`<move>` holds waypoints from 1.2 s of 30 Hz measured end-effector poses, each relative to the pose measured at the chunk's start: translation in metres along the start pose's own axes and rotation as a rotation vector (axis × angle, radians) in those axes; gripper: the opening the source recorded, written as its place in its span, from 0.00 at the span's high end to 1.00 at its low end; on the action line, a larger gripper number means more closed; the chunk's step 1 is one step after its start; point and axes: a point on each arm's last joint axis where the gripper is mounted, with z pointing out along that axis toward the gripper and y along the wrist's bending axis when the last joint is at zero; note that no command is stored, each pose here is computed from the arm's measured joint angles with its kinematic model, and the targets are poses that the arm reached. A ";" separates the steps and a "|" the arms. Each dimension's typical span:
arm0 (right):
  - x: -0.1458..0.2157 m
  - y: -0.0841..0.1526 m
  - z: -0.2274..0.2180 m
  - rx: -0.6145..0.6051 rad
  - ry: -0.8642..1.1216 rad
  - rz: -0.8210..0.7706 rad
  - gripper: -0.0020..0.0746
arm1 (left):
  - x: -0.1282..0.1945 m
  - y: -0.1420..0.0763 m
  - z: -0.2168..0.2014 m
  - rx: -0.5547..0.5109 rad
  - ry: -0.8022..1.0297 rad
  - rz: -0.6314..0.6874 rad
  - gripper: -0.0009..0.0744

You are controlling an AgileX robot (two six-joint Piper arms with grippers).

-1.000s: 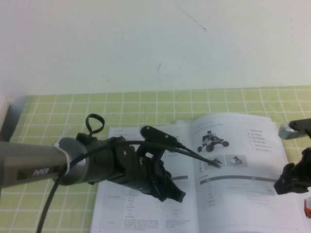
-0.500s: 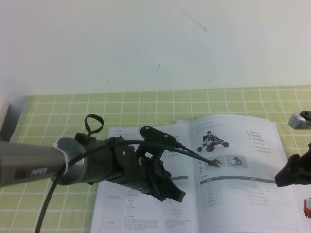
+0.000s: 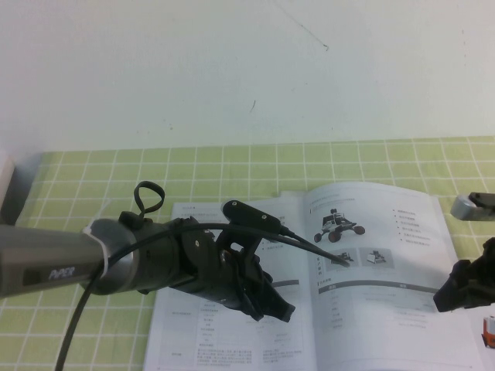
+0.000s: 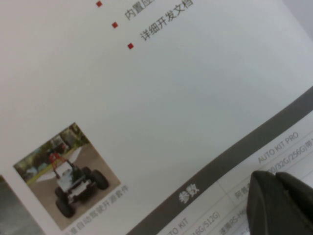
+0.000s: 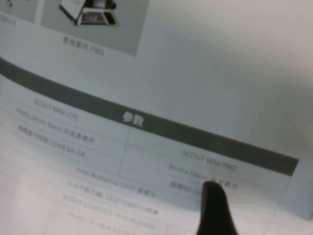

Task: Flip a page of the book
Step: Open the closed book

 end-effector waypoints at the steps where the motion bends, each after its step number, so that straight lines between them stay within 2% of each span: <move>1: 0.000 0.000 0.001 -0.001 0.002 0.001 0.43 | 0.000 0.000 0.000 0.000 0.000 0.000 0.99; 20: 0.004 -0.004 0.001 0.033 0.041 -0.004 0.43 | 0.000 0.000 0.000 0.000 0.000 0.000 0.99; 36: -0.003 0.000 0.010 -0.102 -0.016 0.102 0.43 | 0.000 0.000 0.000 0.000 0.000 0.000 0.99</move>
